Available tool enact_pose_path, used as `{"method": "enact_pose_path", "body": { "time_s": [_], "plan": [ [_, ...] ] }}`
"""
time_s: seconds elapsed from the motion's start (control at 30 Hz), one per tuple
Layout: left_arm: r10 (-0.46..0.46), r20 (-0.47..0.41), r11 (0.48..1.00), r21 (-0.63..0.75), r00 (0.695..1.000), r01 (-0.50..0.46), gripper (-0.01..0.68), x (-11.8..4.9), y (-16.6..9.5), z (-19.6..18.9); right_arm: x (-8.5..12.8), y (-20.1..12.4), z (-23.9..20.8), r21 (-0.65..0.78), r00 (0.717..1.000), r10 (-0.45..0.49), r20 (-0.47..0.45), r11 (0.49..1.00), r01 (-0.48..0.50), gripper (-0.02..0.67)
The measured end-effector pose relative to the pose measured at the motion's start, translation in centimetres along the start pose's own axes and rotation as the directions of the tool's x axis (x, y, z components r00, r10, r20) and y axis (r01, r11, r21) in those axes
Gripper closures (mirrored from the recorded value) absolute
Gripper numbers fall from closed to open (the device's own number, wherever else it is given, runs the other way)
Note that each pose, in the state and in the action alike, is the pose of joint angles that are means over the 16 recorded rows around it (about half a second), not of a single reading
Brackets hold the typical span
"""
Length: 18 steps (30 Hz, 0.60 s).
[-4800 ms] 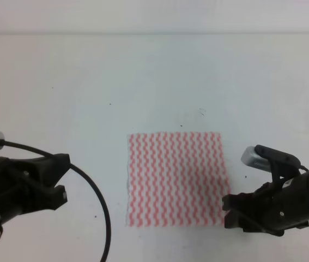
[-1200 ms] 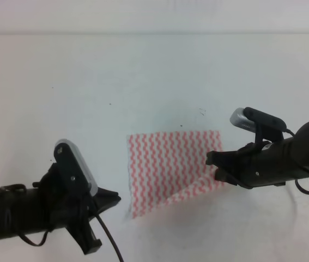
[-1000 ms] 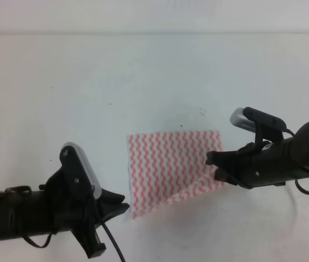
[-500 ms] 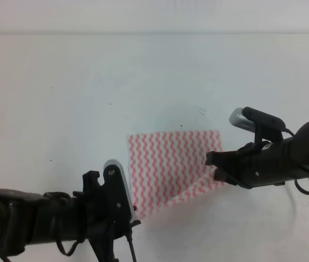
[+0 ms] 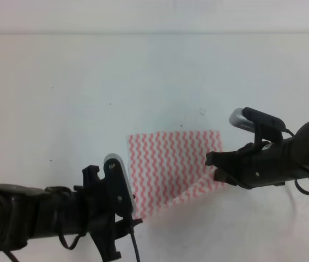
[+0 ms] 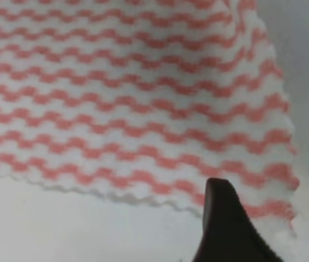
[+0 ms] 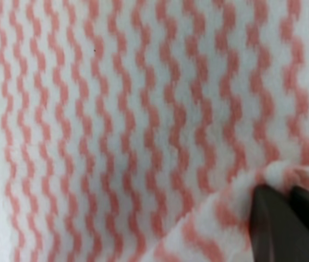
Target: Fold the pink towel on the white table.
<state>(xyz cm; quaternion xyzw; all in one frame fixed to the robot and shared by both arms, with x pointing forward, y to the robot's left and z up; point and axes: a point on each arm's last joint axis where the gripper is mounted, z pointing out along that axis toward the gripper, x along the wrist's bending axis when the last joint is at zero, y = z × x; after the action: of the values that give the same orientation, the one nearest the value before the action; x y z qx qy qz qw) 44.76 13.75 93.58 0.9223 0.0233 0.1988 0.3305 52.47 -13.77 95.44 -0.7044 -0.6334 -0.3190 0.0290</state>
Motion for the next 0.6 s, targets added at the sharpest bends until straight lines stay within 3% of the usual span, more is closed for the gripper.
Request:
{"method": "enact_pose_path", "body": {
  "time_s": [0.23, 0.6],
  "plan": [
    [0.032, 0.025, 0.999, 0.020, 0.999, -0.033, 0.329, 0.0, -0.4, 1.0, 0.0, 0.1, -0.1, -0.007, 1.000, 0.001, -0.001, 1.000, -0.001, 0.665],
    [0.046, 0.072, 0.998, 0.046, 0.996, -0.049, 0.328, 0.3, -1.0, 3.2, 0.0, 0.1, 0.0, -0.008, 1.000, 0.002, -0.001, 1.000, -0.002, 0.665]
  ]
}}
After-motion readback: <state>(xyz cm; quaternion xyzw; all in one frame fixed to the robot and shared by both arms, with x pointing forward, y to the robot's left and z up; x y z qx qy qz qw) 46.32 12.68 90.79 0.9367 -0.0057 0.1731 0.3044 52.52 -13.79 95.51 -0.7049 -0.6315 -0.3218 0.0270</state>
